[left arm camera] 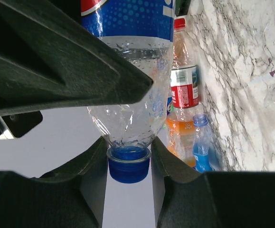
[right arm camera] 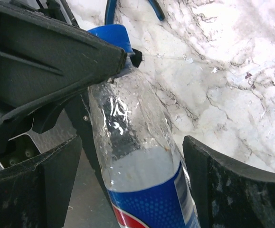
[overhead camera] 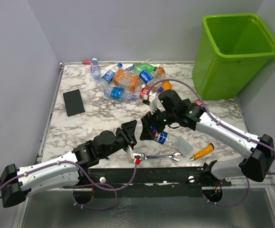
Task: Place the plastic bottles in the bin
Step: Pick up the plastic bottle at the center of the board.
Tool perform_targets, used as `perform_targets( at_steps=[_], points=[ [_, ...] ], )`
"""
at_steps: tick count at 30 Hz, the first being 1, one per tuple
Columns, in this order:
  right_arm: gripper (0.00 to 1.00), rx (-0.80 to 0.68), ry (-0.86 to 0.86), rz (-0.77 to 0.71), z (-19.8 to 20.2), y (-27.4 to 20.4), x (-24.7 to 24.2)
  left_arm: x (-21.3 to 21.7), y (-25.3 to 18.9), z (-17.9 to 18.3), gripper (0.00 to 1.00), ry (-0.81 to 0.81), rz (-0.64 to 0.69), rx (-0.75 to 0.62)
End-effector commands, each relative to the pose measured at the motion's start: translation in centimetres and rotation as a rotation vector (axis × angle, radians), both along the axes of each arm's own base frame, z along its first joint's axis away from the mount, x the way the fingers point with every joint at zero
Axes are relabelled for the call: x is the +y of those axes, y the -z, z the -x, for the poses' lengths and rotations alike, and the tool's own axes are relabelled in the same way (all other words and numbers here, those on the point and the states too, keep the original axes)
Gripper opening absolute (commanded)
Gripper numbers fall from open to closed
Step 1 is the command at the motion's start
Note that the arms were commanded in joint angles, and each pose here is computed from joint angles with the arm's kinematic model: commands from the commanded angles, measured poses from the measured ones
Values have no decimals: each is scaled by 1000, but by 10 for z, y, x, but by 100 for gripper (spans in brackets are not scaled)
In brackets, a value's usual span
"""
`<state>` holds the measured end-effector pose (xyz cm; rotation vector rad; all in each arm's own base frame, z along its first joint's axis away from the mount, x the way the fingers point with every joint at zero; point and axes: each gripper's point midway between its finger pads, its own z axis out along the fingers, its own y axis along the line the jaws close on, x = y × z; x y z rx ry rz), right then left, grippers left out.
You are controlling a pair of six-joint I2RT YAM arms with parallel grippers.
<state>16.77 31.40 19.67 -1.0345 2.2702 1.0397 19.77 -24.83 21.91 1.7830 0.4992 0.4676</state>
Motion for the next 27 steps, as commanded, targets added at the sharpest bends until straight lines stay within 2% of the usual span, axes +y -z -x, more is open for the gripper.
perform_targets(
  at_steps=[1,3,7,10,12,13,15,17,18,23,25,27],
  points=[
    [88,-34,9,7,-4,10,10,-7,-20,5,0,37,49,-17],
    [83,-40,9,11,-3,13,10,-7,-20,5,0,35,56,-12],
    [64,-53,20,15,-2,14,6,-6,-22,6,0,32,77,2],
    [49,-62,30,21,-2,15,2,-6,-24,6,6,29,96,13],
    [44,-72,43,24,-3,14,-1,-5,-25,6,13,26,108,21],
    [43,-82,54,23,-4,13,-3,-5,-26,6,21,23,118,29],
    [41,-115,94,17,-9,5,-7,-5,-30,6,47,11,156,56],
    [41,-167,183,10,-21,-8,-15,-5,-35,4,96,-14,224,106],
    [41,-200,232,3,-28,-17,-19,-5,-37,4,99,-25,267,134],
    [41,-377,530,-68,-68,-80,-46,1,-51,-3,99,-116,538,300],
    [41,-445,628,-143,-79,-112,-57,2,-56,-6,99,-165,674,419],
    [41,-505,704,-266,-83,-148,-65,1,-74,-7,99,-209,883,583]
  ],
)
